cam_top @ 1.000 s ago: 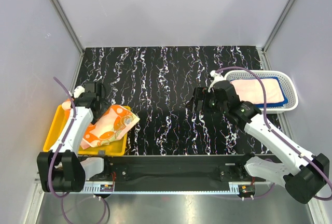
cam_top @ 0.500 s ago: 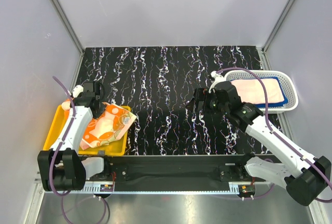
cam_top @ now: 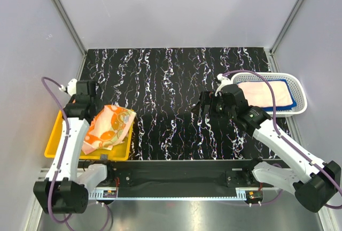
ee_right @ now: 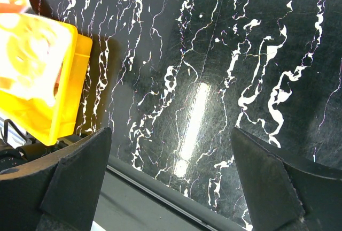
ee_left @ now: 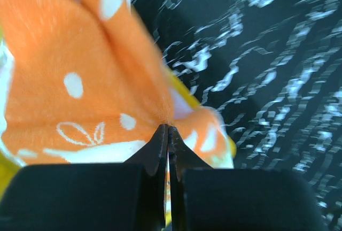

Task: Fold and stack the towels
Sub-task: Grab crumpled towel, then move the towel to the center of the board

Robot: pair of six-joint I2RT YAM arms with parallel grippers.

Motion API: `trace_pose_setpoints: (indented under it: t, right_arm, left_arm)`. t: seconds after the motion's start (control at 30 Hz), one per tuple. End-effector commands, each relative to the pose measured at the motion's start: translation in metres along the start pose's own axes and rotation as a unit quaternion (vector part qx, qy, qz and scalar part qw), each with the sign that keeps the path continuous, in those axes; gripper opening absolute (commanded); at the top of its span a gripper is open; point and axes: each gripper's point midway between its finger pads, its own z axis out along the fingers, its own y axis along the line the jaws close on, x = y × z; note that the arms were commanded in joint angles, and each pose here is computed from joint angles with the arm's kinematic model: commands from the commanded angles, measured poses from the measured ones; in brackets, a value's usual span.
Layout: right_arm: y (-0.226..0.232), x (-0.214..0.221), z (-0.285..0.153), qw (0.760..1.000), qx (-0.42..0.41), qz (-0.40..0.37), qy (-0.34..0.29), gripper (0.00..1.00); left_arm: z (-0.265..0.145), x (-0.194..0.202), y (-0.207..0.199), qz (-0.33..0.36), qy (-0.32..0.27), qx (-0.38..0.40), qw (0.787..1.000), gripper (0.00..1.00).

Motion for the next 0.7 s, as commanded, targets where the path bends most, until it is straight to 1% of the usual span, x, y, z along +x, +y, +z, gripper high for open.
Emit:
trace_pose_setpoints:
  t: [0.0, 0.03, 0.07, 0.17, 0.23, 0.27, 0.3, 0.33, 0.43, 0.47, 0.53, 0.6, 0.67]
  right_arm:
    - [0.014, -0.017, -0.006, 0.999, -0.022, -0.009, -0.029, 1.00]
    - [0.014, -0.019, -0.006, 0.999, -0.021, -0.009, -0.030, 1.00]
    - [0.014, -0.020, -0.006, 0.999, -0.020, -0.008, -0.031, 1.00]
    - [0.015, -0.024, -0.006, 0.999, -0.017, -0.008, -0.035, 1.00]
    - [0.017, -0.028, -0.006, 0.999, -0.018, -0.007, -0.038, 1.00]
    - [0.017, -0.029, -0.006, 0.999, -0.017, -0.005, -0.039, 1.00]
    - [0.016, -0.033, -0.006, 0.999, -0.011, -0.005, -0.044, 1.00]
    - [0.015, -0.035, -0.007, 0.999, -0.006, -0.004, -0.049, 1.00]
    - [0.011, -0.046, -0.010, 0.998, 0.015, 0.000, -0.068, 1.00]
    - [0.008, -0.052, -0.012, 0.996, 0.027, 0.000, -0.080, 1.00]
    - [0.004, -0.063, -0.019, 0.994, 0.048, 0.006, -0.099, 1.00]
    - [0.005, -0.075, -0.029, 0.992, 0.055, 0.007, -0.117, 1.00]
    - [0.000, -0.084, -0.037, 0.988, 0.076, 0.011, -0.134, 1.00]
  left_arm:
    - [-0.049, -0.042, -0.031, 0.012, -0.063, 0.072, 0.995, 0.00]
    - [-0.056, -0.045, -0.031, 0.019, -0.069, 0.070, 0.995, 0.00]
    - [-0.073, -0.053, -0.043, 0.022, -0.083, 0.096, 0.992, 0.00]
    - [-0.098, -0.061, -0.054, 0.031, -0.100, 0.119, 0.987, 0.00]
    - [-0.123, -0.075, -0.065, 0.028, -0.122, 0.149, 0.981, 0.00]
    - [-0.132, -0.074, -0.074, 0.035, -0.120, 0.167, 0.978, 0.00]
    - [-0.148, -0.076, -0.089, 0.042, -0.123, 0.201, 0.971, 0.00]
    - [-0.152, -0.080, -0.093, 0.040, -0.126, 0.208, 0.969, 0.00]
    - [-0.177, -0.074, -0.129, 0.067, -0.117, 0.266, 0.955, 0.00]
    - [-0.185, -0.064, -0.142, 0.086, -0.107, 0.286, 0.948, 0.00]
    - [-0.195, -0.058, -0.164, 0.103, -0.105, 0.306, 0.941, 0.00]
    - [-0.209, -0.040, -0.183, 0.128, -0.090, 0.335, 0.929, 0.00]
    - [-0.219, -0.013, -0.207, 0.159, -0.069, 0.363, 0.915, 0.00]
